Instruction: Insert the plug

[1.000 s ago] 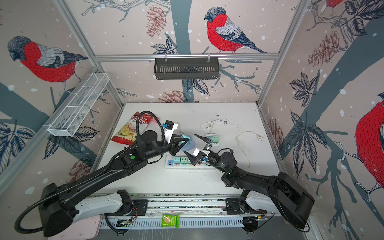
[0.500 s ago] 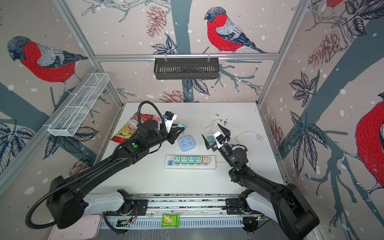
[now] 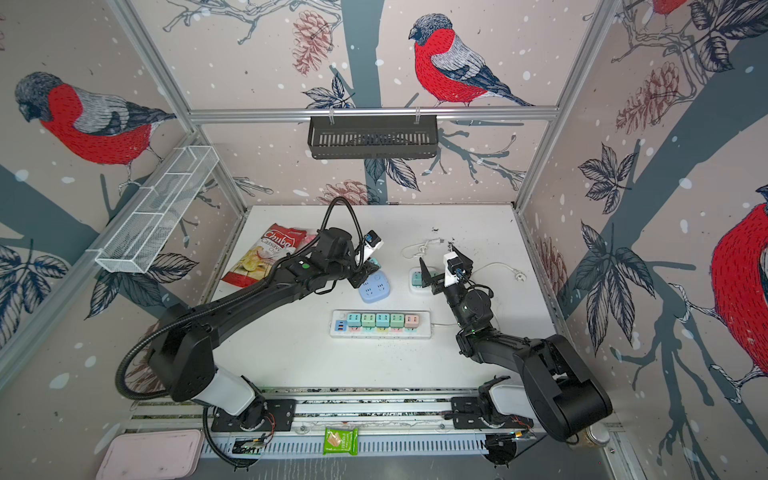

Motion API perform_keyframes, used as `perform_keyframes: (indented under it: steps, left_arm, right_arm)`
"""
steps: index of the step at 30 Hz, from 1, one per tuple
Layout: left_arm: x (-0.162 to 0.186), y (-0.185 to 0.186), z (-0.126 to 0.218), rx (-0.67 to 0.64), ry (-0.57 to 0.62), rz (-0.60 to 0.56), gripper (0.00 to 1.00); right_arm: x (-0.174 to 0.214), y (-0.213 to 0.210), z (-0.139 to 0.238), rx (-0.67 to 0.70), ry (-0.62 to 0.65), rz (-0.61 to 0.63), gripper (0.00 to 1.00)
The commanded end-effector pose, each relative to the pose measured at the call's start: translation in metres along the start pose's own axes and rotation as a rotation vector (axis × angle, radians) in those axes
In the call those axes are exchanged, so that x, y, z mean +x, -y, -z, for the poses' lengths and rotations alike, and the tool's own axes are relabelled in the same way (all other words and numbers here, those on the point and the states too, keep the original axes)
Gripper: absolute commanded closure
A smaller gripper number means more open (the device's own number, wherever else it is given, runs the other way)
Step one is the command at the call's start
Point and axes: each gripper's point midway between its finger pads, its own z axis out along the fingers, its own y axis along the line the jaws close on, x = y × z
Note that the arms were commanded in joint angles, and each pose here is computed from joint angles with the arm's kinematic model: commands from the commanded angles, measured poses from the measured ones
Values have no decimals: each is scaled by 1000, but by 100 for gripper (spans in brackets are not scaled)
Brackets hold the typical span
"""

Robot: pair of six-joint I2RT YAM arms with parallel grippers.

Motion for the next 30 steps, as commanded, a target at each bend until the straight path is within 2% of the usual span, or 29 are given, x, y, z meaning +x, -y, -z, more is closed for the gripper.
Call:
perform_keyframes:
  steps: [1, 9, 30]
  left_arm:
    - [16, 12, -12, 82, -79, -1, 100]
    - [41, 13, -44, 99, -206, 33, 100]
    - [60, -2, -79, 44, -292, -19, 100]
  right_arm:
    - [-26, 9, 0, 42, 99, 0, 0]
    - [-24, 7, 4, 30, 78, -4, 0]
    - [-32, 6, 15, 25, 98, 2, 0]
